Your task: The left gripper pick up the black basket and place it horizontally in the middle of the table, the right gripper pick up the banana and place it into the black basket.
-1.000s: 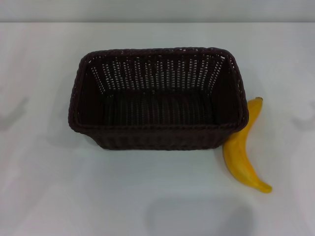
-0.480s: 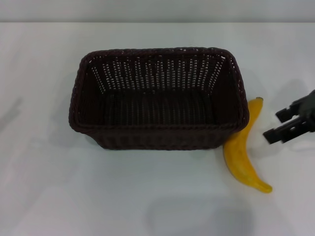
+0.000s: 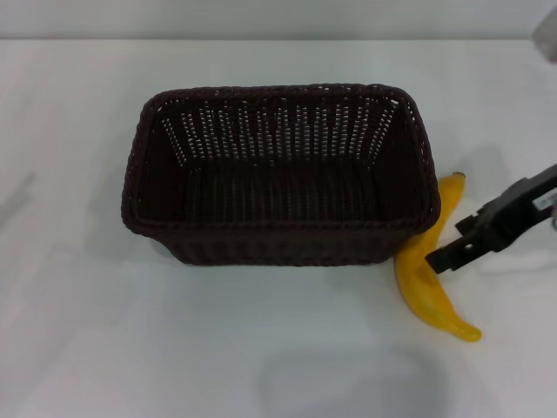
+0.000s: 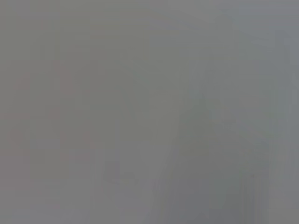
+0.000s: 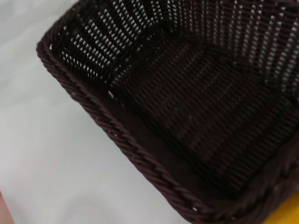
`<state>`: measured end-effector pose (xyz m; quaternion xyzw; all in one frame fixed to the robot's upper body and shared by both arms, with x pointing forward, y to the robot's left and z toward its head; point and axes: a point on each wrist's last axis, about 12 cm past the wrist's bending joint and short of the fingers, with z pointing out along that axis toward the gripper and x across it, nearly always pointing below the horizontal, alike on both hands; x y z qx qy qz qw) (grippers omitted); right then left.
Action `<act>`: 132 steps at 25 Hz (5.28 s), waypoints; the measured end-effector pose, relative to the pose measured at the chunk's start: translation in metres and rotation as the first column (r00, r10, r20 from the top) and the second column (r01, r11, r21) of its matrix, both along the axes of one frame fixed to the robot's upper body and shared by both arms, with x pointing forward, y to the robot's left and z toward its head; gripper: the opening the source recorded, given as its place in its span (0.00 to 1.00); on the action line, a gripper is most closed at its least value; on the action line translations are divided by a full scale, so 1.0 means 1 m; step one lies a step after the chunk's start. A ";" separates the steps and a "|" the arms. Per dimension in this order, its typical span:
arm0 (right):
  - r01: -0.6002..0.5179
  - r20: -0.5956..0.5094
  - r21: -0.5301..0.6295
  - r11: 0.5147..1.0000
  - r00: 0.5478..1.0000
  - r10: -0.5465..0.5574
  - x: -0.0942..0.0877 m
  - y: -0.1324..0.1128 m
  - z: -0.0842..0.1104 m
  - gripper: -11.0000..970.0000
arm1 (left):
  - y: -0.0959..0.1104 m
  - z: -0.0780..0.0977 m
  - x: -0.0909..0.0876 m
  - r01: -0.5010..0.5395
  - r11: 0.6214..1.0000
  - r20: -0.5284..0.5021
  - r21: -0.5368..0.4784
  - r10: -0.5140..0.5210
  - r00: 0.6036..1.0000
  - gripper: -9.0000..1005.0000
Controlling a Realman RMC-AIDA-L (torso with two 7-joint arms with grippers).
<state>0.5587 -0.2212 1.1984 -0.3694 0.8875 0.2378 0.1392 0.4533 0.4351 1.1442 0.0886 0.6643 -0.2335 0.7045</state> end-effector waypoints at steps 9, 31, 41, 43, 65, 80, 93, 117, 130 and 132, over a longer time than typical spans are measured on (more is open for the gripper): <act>0.001 -0.011 -0.055 0.999 1.000 -0.002 -0.002 0.032 -0.018 0.81 | 0.005 0.001 -0.003 -0.011 1.000 0.001 0.012 0.011 1.000 0.87; 0.065 -0.003 -0.181 0.981 0.998 -0.067 -0.004 0.055 -0.050 0.80 | 0.013 0.003 -0.009 -0.033 0.998 0.007 0.049 0.033 0.999 0.86; 0.051 0.025 -0.226 0.973 0.999 -0.047 -0.004 0.065 -0.050 0.80 | 0.016 0.002 -0.013 -0.045 0.998 0.007 0.051 0.045 0.999 0.87; 0.056 0.035 -0.240 0.969 0.998 -0.049 -0.002 0.063 -0.050 0.78 | 0.016 0.002 -0.014 -0.046 0.998 0.007 0.051 0.046 0.999 0.87; 0.184 0.147 -0.259 0.948 0.978 -0.150 0.029 0.002 -0.030 0.49 | 0.017 0.001 -0.018 -0.065 0.997 0.012 0.035 0.064 0.998 0.87; 0.083 0.437 -0.007 0.997 0.897 -0.071 0.038 -0.014 0.048 0.54 | 0.014 0.001 -0.019 -0.047 0.998 0.012 0.031 0.047 0.999 0.87; -0.388 0.548 0.082 0.918 0.787 0.284 0.013 0.073 0.038 0.58 | 0.008 -0.003 -0.022 -0.022 0.999 0.026 0.038 0.021 0.999 0.87; -0.077 0.709 0.424 0.902 0.648 -0.278 0.012 -0.072 0.011 0.83 | 0.010 -0.006 -0.029 -0.049 0.994 0.055 0.097 0.043 0.998 0.87; 0.123 0.643 0.658 0.743 0.423 -0.639 -0.011 -0.130 -0.094 0.89 | 0.032 -0.035 -0.077 -0.260 0.966 0.041 0.011 0.259 0.965 0.87; 0.125 0.647 0.664 0.738 0.400 -0.649 -0.016 -0.127 -0.103 0.88 | 0.033 -0.041 -0.087 -0.296 0.955 0.042 0.002 0.296 0.954 0.87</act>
